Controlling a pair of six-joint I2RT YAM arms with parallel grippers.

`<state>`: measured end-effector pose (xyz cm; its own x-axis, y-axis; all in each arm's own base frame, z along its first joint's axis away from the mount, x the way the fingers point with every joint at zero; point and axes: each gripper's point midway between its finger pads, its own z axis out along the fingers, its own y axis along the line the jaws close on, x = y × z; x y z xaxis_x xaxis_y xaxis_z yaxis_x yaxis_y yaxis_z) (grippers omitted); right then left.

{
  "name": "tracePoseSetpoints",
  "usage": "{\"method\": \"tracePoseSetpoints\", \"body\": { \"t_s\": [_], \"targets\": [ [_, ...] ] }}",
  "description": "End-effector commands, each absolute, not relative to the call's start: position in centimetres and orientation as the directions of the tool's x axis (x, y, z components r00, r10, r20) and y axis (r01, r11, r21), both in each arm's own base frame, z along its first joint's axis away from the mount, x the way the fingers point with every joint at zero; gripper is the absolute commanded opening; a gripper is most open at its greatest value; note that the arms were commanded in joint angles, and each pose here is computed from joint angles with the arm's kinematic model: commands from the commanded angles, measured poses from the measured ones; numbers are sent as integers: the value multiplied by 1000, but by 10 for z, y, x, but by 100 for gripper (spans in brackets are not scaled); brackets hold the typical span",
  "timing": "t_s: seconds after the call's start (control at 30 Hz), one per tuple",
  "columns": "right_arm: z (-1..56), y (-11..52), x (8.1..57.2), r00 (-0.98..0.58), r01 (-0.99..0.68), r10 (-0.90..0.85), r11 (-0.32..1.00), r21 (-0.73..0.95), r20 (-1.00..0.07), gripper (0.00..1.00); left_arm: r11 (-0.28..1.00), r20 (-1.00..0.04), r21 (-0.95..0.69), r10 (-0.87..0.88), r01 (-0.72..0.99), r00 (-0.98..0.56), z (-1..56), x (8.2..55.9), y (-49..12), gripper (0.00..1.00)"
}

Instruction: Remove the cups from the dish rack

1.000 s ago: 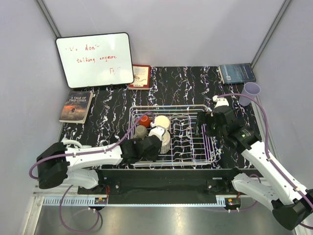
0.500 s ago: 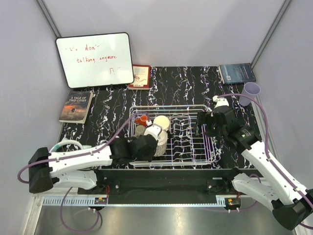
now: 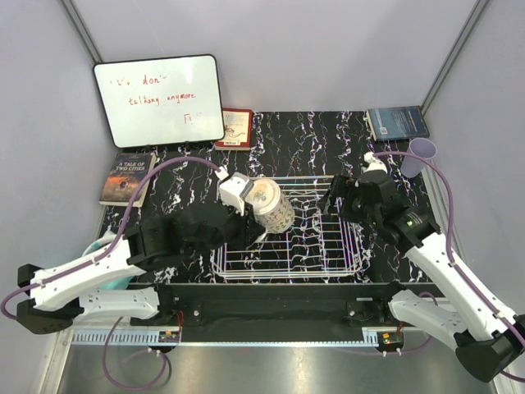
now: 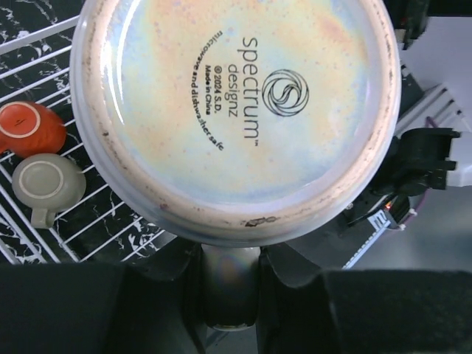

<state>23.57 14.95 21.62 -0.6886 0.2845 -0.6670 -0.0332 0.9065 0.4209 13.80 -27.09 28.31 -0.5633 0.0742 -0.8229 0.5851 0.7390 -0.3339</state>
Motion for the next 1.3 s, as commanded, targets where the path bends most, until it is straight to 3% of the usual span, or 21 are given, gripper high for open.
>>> {"method": "tracePoseSetpoints", "body": {
  "t_s": [0.0,0.07,0.2,0.27,0.4,0.5,0.53,0.73,1.27],
  "targets": [
    [280,170,236,-589,-121,439,782,611,-678,89,577,-868,-471,-167,667,-468,358,140,-291,0],
    [303,172,236,-532,-194,459,752,630,-712,86,513,-855,-515,-256,687,-450,372,145,-296,0],
    [345,166,227,-446,-275,496,717,641,-745,99,356,-775,-620,-417,699,-475,389,170,-297,0],
    [356,166,224,-436,-298,501,704,645,-748,100,276,-738,-650,-454,708,-500,397,184,-301,0],
    [370,174,212,-446,-362,513,646,672,-733,99,166,-701,-668,-467,725,-539,405,201,-311,0],
    [374,180,203,-462,-403,524,595,695,-716,99,12,-632,-690,-497,724,-594,411,205,-314,0],
    [378,183,199,-465,-423,530,570,704,-709,98,-102,-599,-670,-511,736,-616,427,195,-312,0],
    [389,184,191,-442,-480,540,532,698,-716,95,-357,-498,-655,-459,666,-736,425,188,-319,0],
    [407,209,226,-395,-552,498,543,633,-772,91,-374,-516,-692,-342,617,-785,407,173,-344,0]
  ]
}}
